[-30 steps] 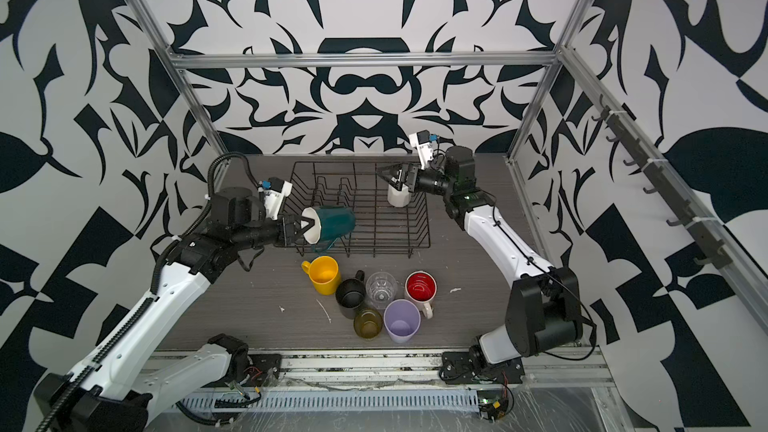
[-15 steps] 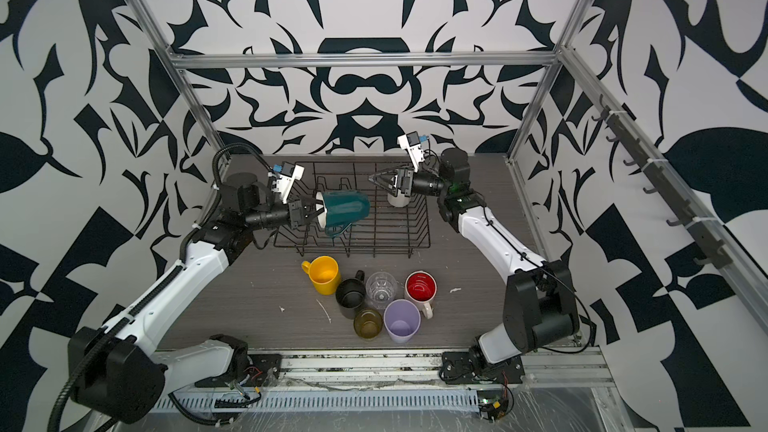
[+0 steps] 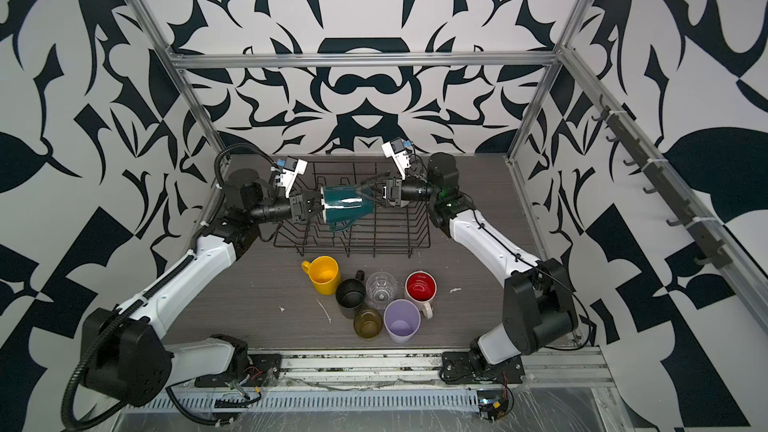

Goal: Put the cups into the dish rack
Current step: 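Close the right gripper on the dark green mug's body beside the left gripper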

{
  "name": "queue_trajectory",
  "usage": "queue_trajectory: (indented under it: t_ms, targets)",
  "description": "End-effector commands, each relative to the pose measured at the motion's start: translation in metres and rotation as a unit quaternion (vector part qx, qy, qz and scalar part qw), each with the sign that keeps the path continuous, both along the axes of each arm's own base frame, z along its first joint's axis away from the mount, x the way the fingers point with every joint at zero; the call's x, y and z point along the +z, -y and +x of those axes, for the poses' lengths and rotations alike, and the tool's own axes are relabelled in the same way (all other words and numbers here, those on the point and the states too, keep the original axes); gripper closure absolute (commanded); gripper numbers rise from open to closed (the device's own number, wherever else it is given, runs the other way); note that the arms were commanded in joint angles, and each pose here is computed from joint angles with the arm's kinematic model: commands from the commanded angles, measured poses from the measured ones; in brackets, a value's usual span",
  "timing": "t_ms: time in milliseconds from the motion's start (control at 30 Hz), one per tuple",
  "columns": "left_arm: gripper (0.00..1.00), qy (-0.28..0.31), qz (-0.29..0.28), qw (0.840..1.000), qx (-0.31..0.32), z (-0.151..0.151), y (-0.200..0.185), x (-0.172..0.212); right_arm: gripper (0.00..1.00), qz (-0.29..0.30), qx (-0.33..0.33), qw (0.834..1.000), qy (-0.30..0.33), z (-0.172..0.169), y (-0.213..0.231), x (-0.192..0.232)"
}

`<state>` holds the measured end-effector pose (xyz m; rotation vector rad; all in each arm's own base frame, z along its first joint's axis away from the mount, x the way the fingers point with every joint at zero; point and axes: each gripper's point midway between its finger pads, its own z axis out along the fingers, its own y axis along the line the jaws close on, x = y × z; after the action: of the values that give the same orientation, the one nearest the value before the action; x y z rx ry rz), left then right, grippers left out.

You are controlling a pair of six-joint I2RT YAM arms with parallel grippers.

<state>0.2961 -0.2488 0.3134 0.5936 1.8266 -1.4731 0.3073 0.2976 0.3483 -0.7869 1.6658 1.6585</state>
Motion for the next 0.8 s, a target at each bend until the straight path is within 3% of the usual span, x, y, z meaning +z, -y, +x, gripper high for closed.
queue_trajectory:
  t_ms: [0,767]
  targets:
    - [1.00,0.032,-0.031,0.999,-0.028,-0.002,0.004,0.025,0.07,0.013,0.033,0.998,0.052,-0.015,-0.007,0.014]
    - [1.00,0.024,-0.050,0.997,-0.050,-0.005,0.007,0.033,0.07,0.013,0.072,0.995,0.066,-0.033,-0.025,0.012]
